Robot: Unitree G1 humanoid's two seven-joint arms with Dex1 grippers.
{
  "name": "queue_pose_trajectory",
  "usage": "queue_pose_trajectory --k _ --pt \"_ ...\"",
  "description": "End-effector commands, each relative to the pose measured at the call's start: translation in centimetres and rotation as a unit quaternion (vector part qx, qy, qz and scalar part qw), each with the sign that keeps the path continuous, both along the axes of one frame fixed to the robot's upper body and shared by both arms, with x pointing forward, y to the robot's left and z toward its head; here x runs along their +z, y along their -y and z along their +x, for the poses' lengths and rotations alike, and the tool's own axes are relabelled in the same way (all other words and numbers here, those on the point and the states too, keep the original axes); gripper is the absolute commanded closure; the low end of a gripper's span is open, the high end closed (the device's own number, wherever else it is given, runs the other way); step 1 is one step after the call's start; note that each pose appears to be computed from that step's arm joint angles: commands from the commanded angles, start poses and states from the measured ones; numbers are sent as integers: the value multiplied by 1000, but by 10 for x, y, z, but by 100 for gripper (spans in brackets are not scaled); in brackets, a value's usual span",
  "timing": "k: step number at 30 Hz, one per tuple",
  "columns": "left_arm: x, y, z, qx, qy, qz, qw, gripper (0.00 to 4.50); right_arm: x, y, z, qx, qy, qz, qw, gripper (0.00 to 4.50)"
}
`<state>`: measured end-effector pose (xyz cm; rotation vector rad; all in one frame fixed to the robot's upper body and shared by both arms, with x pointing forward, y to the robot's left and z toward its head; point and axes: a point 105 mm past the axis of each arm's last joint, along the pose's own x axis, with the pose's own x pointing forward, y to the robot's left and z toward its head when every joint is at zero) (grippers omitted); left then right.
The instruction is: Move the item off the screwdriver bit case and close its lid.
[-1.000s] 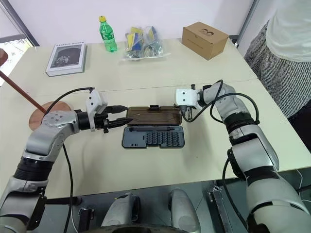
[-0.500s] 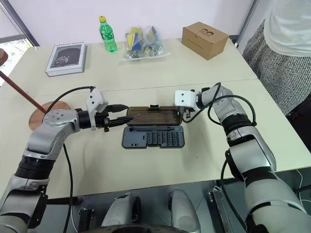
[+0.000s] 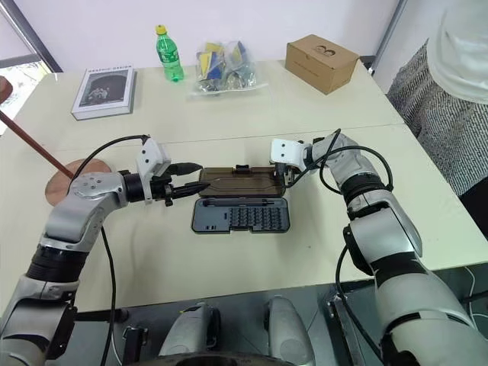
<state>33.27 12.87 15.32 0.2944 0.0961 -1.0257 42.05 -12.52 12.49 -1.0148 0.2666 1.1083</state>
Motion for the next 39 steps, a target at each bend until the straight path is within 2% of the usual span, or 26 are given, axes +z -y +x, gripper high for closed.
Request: queue_pose_trajectory --k 1,19,32,39 --pt "11 -1 -3 2 29 -2 1000 192 11 -5 4 9 20 1 1000 447" --pt "11 -1 -1 12 35 -3 999 192 8 -32 -8 102 56 -33 993 447" --pt "9 -2 -2 12 35 0 999 192 12 -41 -6 106 74 -23 991 447" --pt "8 0 -2 10 34 1 999 192 16 -35 -1 78 79 -6 994 447"
